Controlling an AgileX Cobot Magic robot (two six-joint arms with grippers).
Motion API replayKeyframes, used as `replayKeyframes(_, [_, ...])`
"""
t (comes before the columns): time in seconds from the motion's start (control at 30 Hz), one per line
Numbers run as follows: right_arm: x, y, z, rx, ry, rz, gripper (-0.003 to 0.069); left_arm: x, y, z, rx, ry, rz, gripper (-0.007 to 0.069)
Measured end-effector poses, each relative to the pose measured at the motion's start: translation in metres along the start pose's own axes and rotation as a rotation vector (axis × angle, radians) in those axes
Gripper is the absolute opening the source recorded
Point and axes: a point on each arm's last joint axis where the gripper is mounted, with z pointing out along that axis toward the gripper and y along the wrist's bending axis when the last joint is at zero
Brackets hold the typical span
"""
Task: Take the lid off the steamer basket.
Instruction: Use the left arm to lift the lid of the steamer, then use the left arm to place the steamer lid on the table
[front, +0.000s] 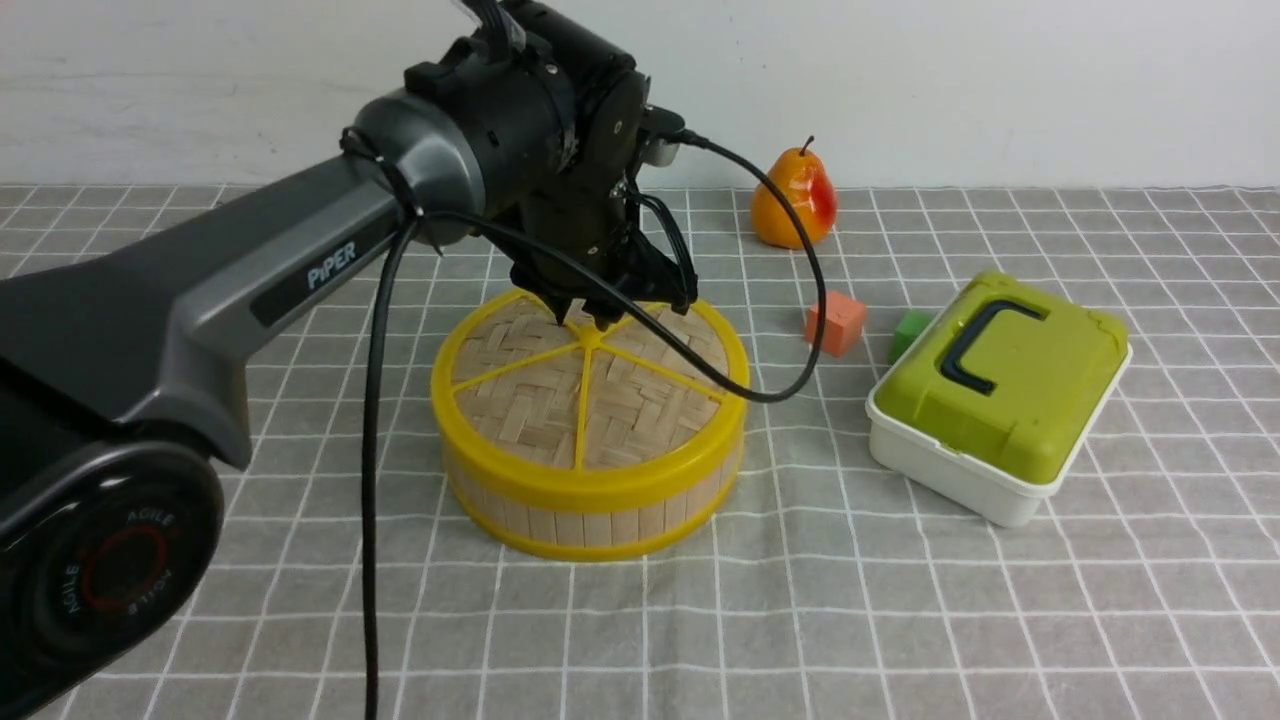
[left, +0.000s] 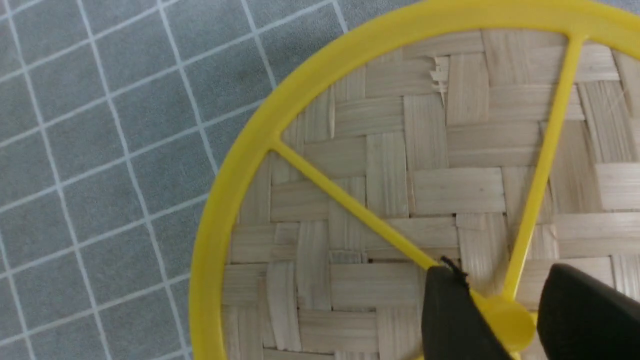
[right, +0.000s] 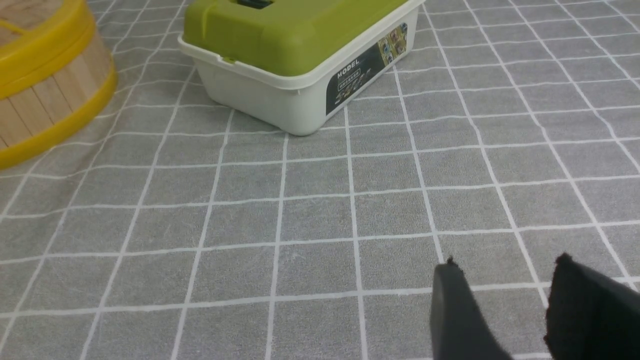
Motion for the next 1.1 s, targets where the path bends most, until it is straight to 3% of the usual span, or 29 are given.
replayKeyframes(0.33, [0.000,0.000,0.000,0.000,0.000,0.000,0.0242,0.006,-0.003,0.013,-0.002,0.065,-0.021,0.0233])
replayKeyframes(0.53, [0.000,0.000,0.000,0.000,0.000,0.000,0.0242,0.006,-0.004,0.012,0.002,0.065,-0.046,0.0111])
replayKeyframes(0.67, [0.000,0.000,0.000,0.000,0.000,0.000,0.0242,0.000,-0.003,0.006,0.000,0.056,-0.065,0.0105])
replayKeyframes(0.77, [0.000,0.000,0.000,0.000,0.000,0.000,0.0242,-0.015,0.003,-0.022,-0.006,0.005,-0.088,0.0106])
replayKeyframes(0.93, [0.000,0.000,0.000,0.000,0.000,0.000,0.0242,-0.036,0.028,-0.108,-0.036,-0.181,-0.090,0.0106])
replayKeyframes(1.0, [0.000,0.000,0.000,0.000,0.000,0.000,0.0242,-0.036,0.050,-0.164,-0.112,-0.299,-0.089,0.0106])
replayKeyframes(1.1, [0.000,0.000,0.000,0.000,0.000,0.000,0.0242,-0.029,0.084,-0.208,-0.201,-0.380,-0.131,0.0106])
